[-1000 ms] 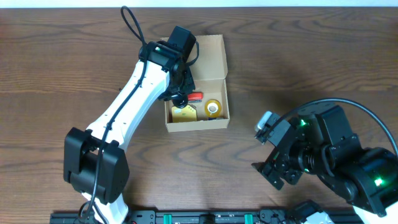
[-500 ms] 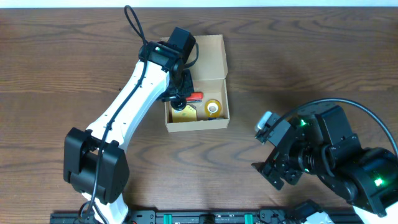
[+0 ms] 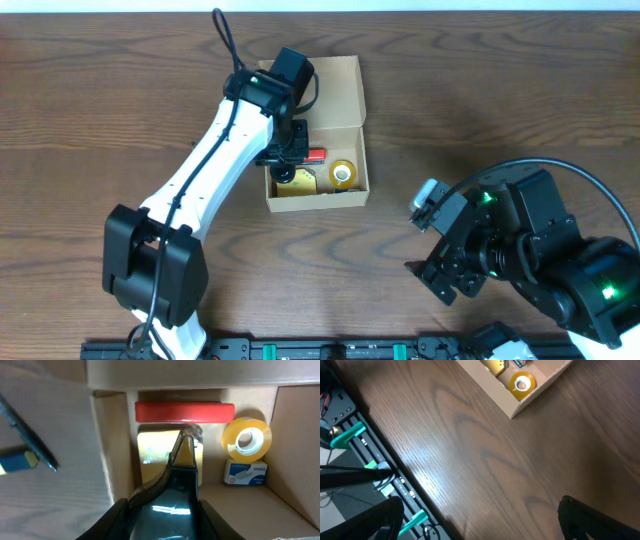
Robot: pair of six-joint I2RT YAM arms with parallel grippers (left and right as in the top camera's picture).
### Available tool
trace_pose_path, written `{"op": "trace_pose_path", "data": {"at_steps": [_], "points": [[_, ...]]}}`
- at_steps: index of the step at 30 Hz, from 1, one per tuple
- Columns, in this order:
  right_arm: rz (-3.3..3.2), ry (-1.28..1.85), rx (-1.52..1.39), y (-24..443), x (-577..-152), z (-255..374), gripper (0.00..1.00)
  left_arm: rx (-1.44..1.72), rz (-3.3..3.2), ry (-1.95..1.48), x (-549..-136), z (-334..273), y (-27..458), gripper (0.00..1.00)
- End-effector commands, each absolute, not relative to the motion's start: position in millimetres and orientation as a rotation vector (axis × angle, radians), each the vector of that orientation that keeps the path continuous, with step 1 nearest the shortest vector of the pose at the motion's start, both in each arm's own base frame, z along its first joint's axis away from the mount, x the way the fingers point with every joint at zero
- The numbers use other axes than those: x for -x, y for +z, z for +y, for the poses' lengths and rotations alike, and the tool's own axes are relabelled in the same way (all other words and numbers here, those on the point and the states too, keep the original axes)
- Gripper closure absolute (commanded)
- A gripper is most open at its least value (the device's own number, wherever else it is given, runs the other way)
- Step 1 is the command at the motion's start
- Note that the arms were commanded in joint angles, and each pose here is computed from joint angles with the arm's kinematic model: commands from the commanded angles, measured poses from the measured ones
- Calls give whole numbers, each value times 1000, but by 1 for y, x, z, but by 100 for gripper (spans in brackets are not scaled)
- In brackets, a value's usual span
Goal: Pack container
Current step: 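Lower the dispenser into the box and open the left gripper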
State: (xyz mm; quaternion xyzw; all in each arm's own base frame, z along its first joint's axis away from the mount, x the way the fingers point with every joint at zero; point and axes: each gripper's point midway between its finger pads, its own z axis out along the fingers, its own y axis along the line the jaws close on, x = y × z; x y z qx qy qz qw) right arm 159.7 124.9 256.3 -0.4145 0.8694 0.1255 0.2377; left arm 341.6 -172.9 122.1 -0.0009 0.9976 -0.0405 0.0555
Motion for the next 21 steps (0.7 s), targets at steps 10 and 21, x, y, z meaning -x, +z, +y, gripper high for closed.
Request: {"op": "trace_pose_path", "data": {"at_steps": [10, 21], "points": [[2395, 347, 1112, 256, -160, 124, 1, 44, 3081, -75, -328, -168, 92, 94], [2395, 348, 1112, 256, -160, 124, 1, 199, 3028, -70, -339, -167, 89, 94]]}}
